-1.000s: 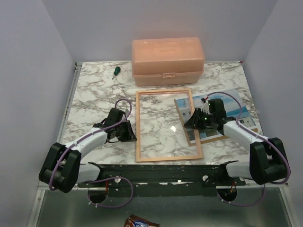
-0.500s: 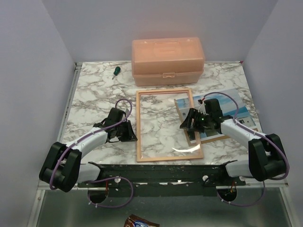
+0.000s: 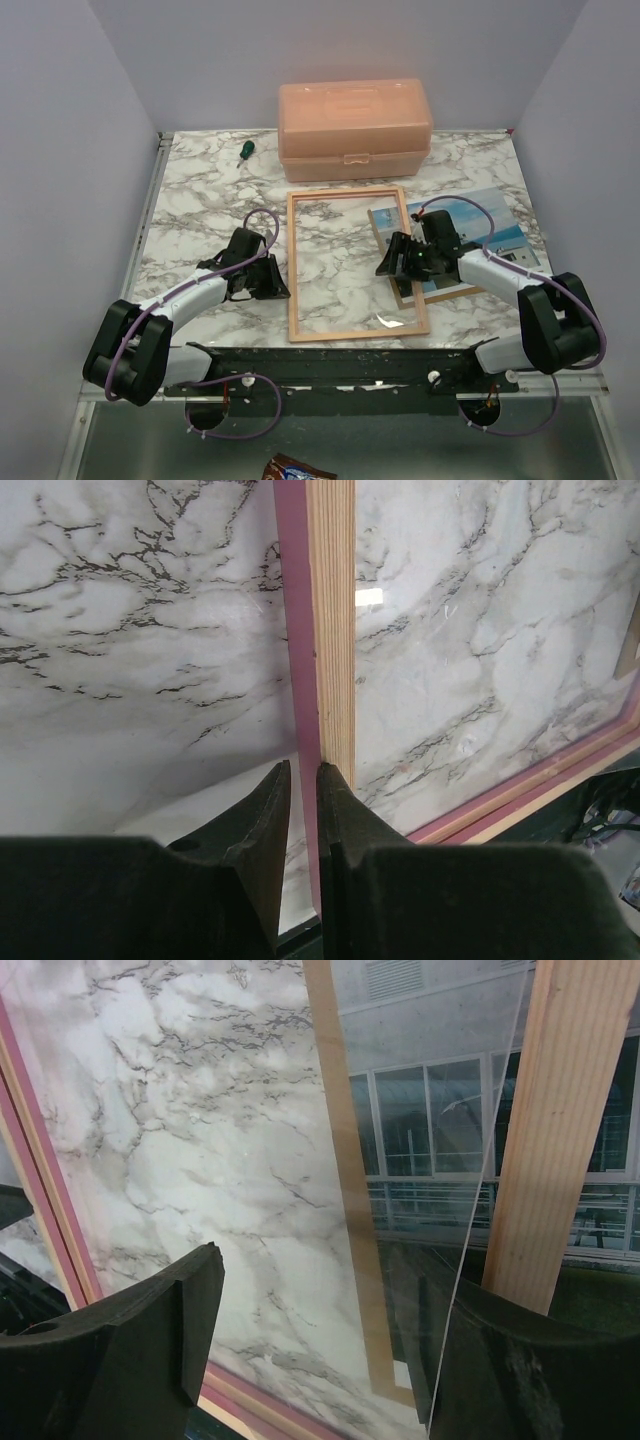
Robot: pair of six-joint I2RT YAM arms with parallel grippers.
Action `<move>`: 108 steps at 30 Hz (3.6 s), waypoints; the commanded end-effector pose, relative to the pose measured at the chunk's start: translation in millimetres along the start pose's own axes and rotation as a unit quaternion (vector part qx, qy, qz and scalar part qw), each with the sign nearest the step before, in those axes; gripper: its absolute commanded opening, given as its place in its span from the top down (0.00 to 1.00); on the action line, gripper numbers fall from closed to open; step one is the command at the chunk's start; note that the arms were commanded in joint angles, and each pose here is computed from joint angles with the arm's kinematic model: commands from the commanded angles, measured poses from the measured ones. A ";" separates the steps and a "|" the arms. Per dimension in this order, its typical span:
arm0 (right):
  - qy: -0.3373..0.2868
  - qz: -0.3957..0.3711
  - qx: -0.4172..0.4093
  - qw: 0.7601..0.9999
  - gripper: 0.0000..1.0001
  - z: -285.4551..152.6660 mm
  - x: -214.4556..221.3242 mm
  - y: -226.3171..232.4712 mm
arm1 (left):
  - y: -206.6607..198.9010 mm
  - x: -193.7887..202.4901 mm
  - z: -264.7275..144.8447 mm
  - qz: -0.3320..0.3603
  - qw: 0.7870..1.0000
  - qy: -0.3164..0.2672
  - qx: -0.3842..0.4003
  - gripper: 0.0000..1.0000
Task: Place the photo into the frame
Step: Place the photo frame item in the photo frame.
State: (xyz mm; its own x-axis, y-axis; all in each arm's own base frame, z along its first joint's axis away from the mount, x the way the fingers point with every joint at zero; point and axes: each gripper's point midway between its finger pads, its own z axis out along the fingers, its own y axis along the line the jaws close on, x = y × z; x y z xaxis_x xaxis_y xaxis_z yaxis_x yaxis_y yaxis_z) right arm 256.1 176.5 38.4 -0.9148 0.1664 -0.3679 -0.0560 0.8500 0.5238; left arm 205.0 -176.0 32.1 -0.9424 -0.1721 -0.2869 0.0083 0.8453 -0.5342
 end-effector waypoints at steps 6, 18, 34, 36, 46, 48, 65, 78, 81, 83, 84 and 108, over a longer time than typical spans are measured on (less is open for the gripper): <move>0.004 -0.023 0.004 1.000 0.21 -2.6 -1.1 8.9 | 31.8 25.9 5.8 0.000 0.997 0.041 -0.060 0.83; -0.015 -0.038 0.028 0.999 0.10 -15.8 -9.0 5.5 | 31.4 26.2 5.7 0.001 0.997 0.042 -0.059 0.83; -0.021 -0.025 0.103 0.994 0.00 -28.6 -10.9 -16.2 | 32.3 26.9 5.8 0.000 0.997 0.042 -0.060 0.83; -0.020 -0.021 0.111 0.993 0.00 -29.3 -10.8 -18.1 | 32.1 26.7 5.7 0.000 0.997 0.042 -0.060 0.83; -0.011 -0.002 0.157 0.988 0.00 -33.1 -9.6 -30.4 | 31.8 26.1 5.9 0.000 0.997 0.042 -0.060 0.83; -0.006 0.001 0.163 0.987 0.00 -31.7 -7.8 -32.8 | 31.3 26.1 5.7 0.001 0.997 0.042 -0.059 0.83; -0.007 -0.009 0.240 0.971 0.00 -32.5 0.1 -42.6 | 31.0 26.7 5.8 0.001 0.997 0.043 -0.057 0.83; -0.006 -0.038 0.296 0.954 0.00 -32.0 13.8 -46.9 | 30.5 26.5 5.6 0.002 0.998 0.042 -0.055 0.83; -0.013 -0.038 0.300 0.953 0.00 -33.9 11.0 -47.1 | 30.3 26.3 5.6 0.003 0.998 0.042 -0.055 0.83; -0.019 -0.037 0.302 0.952 0.00 -36.2 7.7 -46.1 | 30.3 26.3 5.6 0.003 0.998 0.042 -0.055 0.83; -0.022 -0.038 0.303 0.952 0.00 -37.6 6.0 -45.5 | 30.6 27.0 5.7 0.002 0.998 0.043 -0.055 0.83; -0.018 0.069 0.199 0.977 0.01 -32.8 -3.9 -59.7 | 29.1 26.7 4.9 0.006 0.998 0.041 -0.051 0.82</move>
State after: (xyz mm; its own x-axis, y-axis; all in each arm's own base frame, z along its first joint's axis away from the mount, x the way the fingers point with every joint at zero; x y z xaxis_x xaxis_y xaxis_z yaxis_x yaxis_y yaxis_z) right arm 248.9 114.0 34.9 -0.8942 0.2168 -0.3917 0.1969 0.9762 0.0907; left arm 205.5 -178.6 32.1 -0.9439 -0.1647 -0.2861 0.0182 0.8394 -0.5432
